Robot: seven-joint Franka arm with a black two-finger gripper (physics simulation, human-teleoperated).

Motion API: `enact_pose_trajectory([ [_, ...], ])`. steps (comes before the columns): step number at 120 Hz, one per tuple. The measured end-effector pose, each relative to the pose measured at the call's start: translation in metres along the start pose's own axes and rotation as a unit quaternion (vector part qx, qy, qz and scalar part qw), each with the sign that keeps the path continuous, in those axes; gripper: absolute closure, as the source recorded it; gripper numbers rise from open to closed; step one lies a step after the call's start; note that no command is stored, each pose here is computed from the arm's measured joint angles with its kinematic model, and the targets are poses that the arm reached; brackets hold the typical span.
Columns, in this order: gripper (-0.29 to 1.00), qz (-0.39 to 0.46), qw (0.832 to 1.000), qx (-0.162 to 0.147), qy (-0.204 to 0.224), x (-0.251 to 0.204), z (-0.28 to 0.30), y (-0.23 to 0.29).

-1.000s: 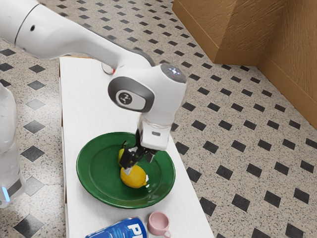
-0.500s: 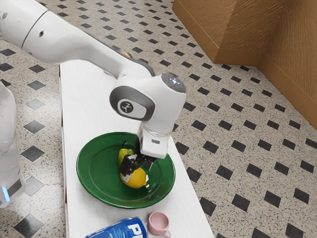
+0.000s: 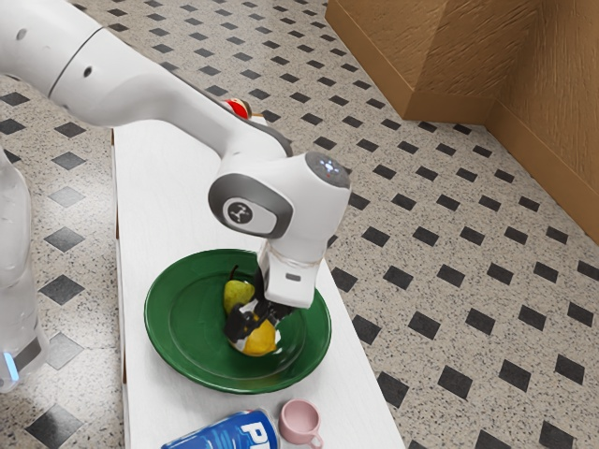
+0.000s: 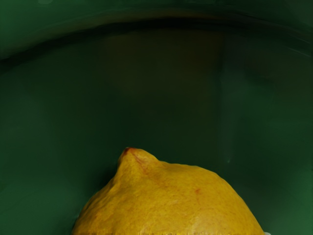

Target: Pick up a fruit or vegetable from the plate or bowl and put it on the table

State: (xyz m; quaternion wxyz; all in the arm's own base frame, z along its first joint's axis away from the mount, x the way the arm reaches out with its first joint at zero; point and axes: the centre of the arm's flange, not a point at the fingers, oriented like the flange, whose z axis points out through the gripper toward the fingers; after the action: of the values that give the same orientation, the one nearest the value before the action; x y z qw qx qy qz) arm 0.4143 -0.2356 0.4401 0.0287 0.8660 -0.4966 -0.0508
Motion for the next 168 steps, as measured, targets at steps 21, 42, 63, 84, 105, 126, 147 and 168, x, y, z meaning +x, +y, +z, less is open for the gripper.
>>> enact_pose_trajectory([
  [21,0.41,0.000,1.000,0.013,0.008,0.007,-0.012,0.004],
  [42,0.41,0.003,0.999,0.042,0.032,0.018,-0.057,0.005],
  [63,0.41,-0.037,0.997,0.059,0.034,-0.008,-0.095,-0.030],
  [84,0.40,-0.080,0.994,0.071,0.016,-0.052,-0.124,-0.041],
  [105,0.38,-0.135,0.989,0.063,-0.011,-0.107,-0.136,-0.067],
  [126,0.38,-0.202,0.978,0.047,-0.027,-0.176,-0.139,-0.111],
  [147,0.37,-0.262,0.964,0.029,-0.029,-0.245,-0.136,-0.148],
  [168,0.40,-0.305,0.951,0.000,-0.040,-0.299,-0.109,-0.187],
])
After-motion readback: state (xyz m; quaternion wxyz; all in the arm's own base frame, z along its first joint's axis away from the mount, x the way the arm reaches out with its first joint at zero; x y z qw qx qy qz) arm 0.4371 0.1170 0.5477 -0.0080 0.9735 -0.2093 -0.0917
